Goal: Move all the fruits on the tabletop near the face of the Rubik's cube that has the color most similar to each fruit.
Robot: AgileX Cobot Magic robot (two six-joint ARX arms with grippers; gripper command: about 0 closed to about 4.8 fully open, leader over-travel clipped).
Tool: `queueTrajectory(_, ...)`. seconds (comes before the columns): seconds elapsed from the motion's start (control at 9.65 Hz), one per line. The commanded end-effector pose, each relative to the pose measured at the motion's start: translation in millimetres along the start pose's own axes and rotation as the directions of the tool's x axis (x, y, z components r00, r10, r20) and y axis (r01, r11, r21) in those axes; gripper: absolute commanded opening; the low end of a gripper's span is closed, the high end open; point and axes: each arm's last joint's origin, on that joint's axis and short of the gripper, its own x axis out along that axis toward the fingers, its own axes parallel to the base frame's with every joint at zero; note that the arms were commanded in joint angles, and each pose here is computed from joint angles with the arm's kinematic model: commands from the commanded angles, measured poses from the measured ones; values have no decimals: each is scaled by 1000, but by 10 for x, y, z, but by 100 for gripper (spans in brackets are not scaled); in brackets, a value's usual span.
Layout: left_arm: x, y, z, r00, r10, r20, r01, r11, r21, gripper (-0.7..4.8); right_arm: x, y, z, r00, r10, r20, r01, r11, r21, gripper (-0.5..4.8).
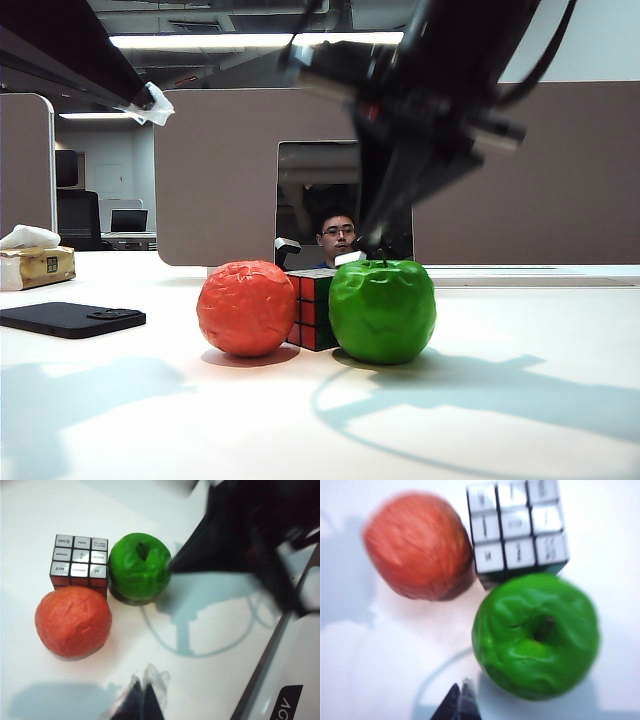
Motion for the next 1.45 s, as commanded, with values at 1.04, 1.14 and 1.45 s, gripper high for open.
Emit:
queueTrajectory(1.04, -773, -407, -493, 909, 334, 251, -346, 938, 6, -5, -2061, -672, -1031, 664, -328, 672, 337, 934, 124, -1)
queueTrajectory(1.14, -906, -480, -778, 800, 441, 407, -449, 890, -82, -5, -1955, -709, -1464, 544, -322, 774, 305, 936, 175, -1)
queueTrajectory(1.45, -946, -472, -826, 717, 531, 451, -506, 842, -187, -5, -1584, -750, -1515, 504, -336, 796, 305, 931, 199, -1)
